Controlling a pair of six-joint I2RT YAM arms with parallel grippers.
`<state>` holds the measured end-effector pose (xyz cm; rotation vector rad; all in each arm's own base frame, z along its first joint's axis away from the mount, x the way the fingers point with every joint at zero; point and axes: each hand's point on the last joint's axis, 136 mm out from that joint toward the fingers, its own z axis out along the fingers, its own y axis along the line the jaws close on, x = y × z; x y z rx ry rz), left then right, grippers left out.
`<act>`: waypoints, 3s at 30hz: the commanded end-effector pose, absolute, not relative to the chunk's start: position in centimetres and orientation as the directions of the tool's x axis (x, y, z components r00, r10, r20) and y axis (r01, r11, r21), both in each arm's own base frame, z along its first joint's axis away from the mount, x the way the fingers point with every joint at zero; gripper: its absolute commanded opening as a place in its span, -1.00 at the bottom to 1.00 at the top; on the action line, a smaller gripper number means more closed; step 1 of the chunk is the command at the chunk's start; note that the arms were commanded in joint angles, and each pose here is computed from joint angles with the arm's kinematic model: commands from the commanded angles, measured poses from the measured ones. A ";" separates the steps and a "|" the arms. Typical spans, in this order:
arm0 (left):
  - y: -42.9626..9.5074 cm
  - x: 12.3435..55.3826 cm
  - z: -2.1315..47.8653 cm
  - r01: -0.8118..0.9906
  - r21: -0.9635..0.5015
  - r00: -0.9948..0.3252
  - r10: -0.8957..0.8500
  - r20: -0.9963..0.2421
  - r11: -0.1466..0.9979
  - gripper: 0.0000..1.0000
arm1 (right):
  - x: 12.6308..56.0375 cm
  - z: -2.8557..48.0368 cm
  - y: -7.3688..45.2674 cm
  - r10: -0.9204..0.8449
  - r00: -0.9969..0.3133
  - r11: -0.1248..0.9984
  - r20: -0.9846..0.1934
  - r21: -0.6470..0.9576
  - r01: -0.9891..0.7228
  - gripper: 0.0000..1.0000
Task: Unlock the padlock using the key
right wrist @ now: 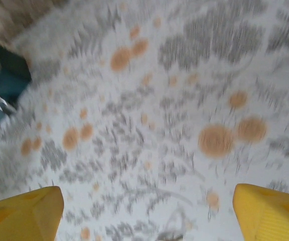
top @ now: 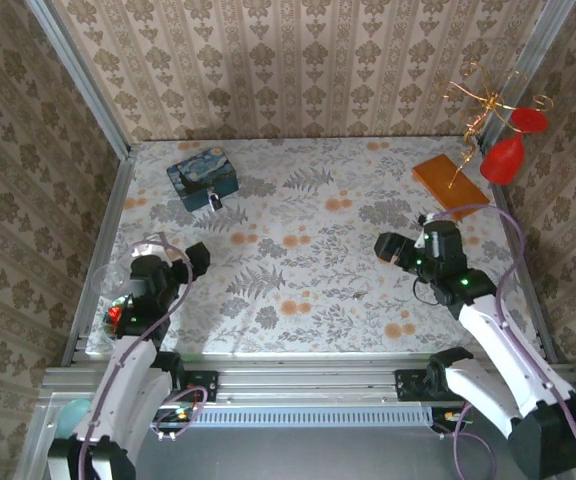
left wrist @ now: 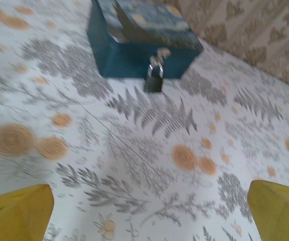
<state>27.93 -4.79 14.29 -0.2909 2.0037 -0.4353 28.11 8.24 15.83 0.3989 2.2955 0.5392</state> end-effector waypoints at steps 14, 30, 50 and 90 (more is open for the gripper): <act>-12.6 26.6 9.5 0.233 -0.384 -0.582 -0.188 -0.791 0.894 1.00 | 24.7 5.1 14.3 0.376 -0.885 0.890 -0.275 0.372 0.263 0.20; -12.6 26.7 11.5 0.262 -0.401 -0.543 -0.209 -0.813 0.878 1.00 | 25.1 1.5 15.4 0.336 -0.921 0.931 -0.198 0.215 0.293 -0.19; -11.7 26.9 11.5 0.229 -0.412 -0.542 -0.237 -0.806 0.882 1.00 | 24.7 2.8 17.5 0.263 -0.937 0.961 -0.232 0.153 0.232 -0.57; -11.4 26.7 11.8 0.228 -0.404 -0.533 -0.234 -0.813 0.886 1.00 | 21.0 0.5 17.7 0.161 -0.968 0.985 -0.193 -0.025 0.169 -0.51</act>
